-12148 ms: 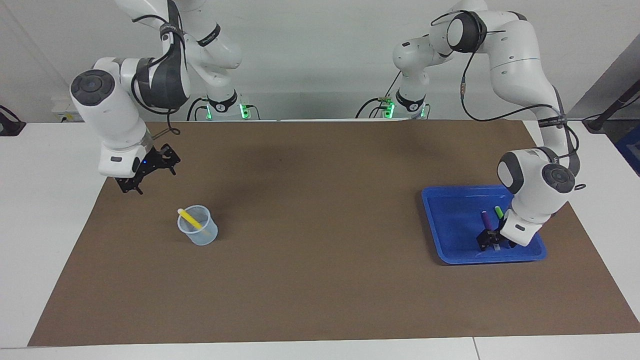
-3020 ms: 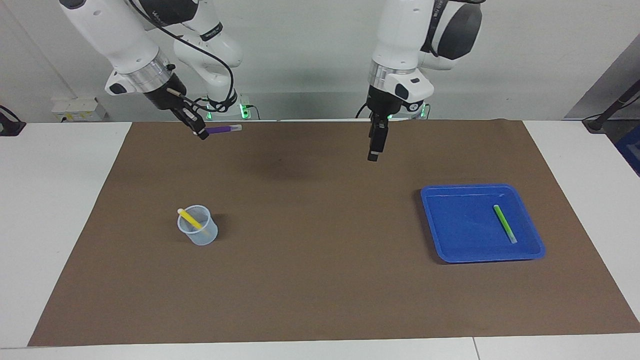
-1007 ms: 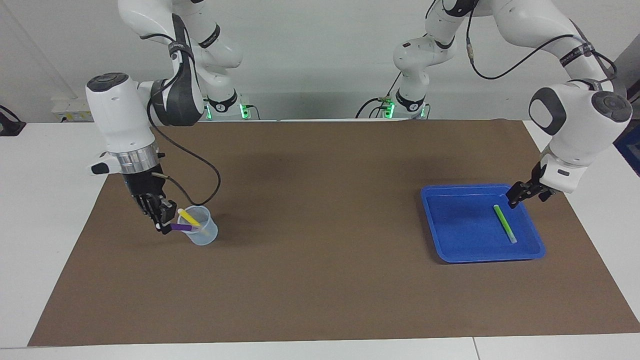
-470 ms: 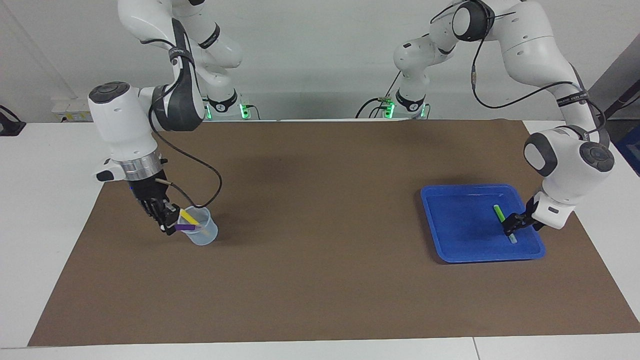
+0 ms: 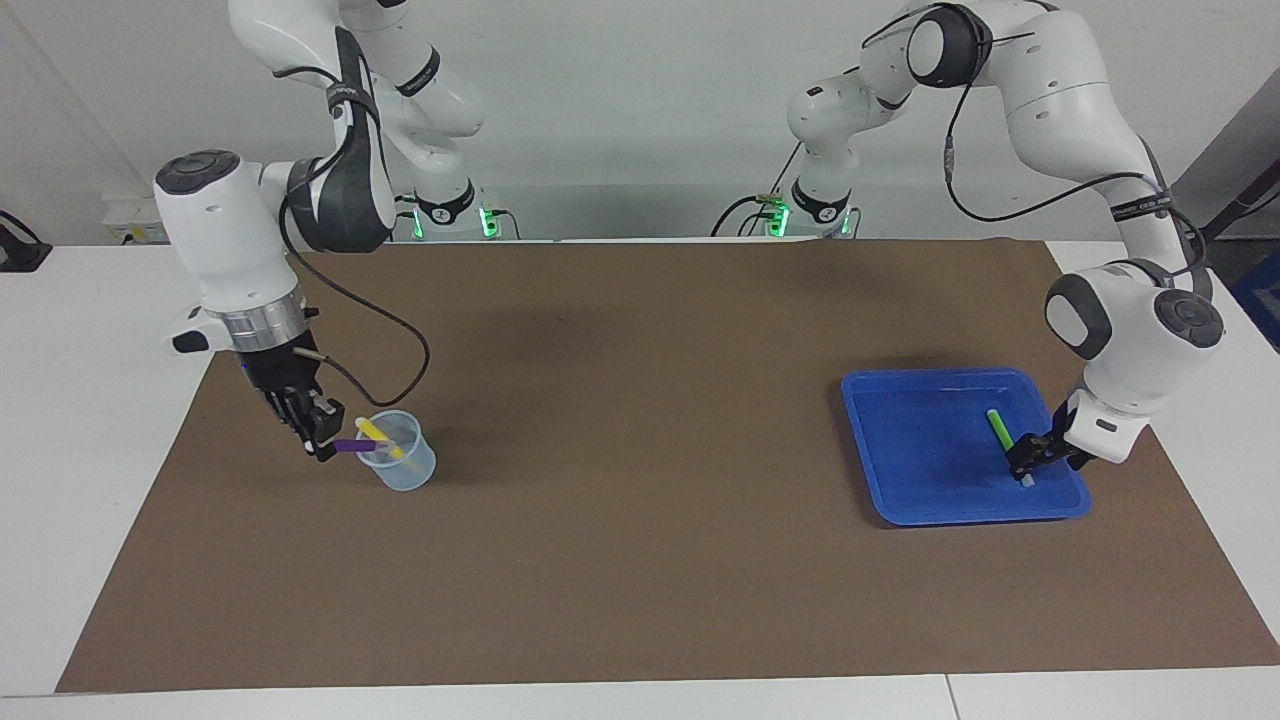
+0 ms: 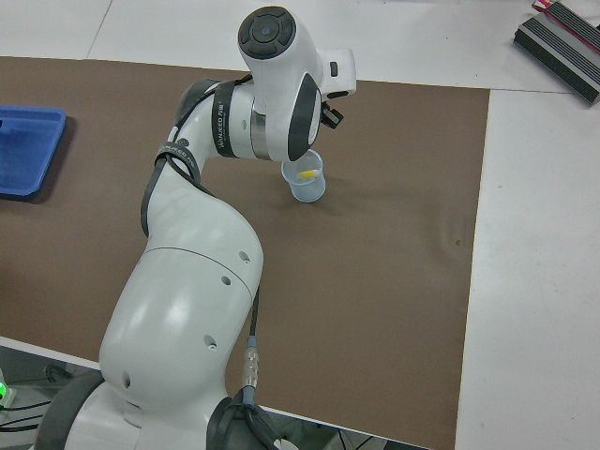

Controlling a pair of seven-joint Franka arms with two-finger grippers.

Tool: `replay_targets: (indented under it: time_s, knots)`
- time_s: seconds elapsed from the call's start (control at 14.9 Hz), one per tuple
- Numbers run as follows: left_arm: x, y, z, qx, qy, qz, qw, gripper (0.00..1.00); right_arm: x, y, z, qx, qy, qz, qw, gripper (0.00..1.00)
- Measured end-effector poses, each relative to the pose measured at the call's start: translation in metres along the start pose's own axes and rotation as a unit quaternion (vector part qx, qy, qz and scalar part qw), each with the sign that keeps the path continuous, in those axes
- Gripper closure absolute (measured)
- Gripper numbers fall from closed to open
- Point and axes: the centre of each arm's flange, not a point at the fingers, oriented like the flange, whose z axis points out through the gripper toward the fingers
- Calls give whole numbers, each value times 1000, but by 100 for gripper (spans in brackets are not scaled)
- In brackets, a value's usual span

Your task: Transfer and insert pens with both arms

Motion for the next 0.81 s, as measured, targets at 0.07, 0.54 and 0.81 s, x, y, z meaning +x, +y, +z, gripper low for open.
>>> replay_targets:
  time_s: [0.07,0.54,0.81]
  knots:
    - [-1,0,2,0,-2,0,1000,0,-2,1,2,-2,-3,0,1000,82]
    - [-11,4,18,-3,-15,2,1000,3,-10,5,18,-10,-18,-1,1000,82]
    - [-12,4,18,-3,-14,3,1000,19,-12,5,26,-12,-24,-1,1000,82]
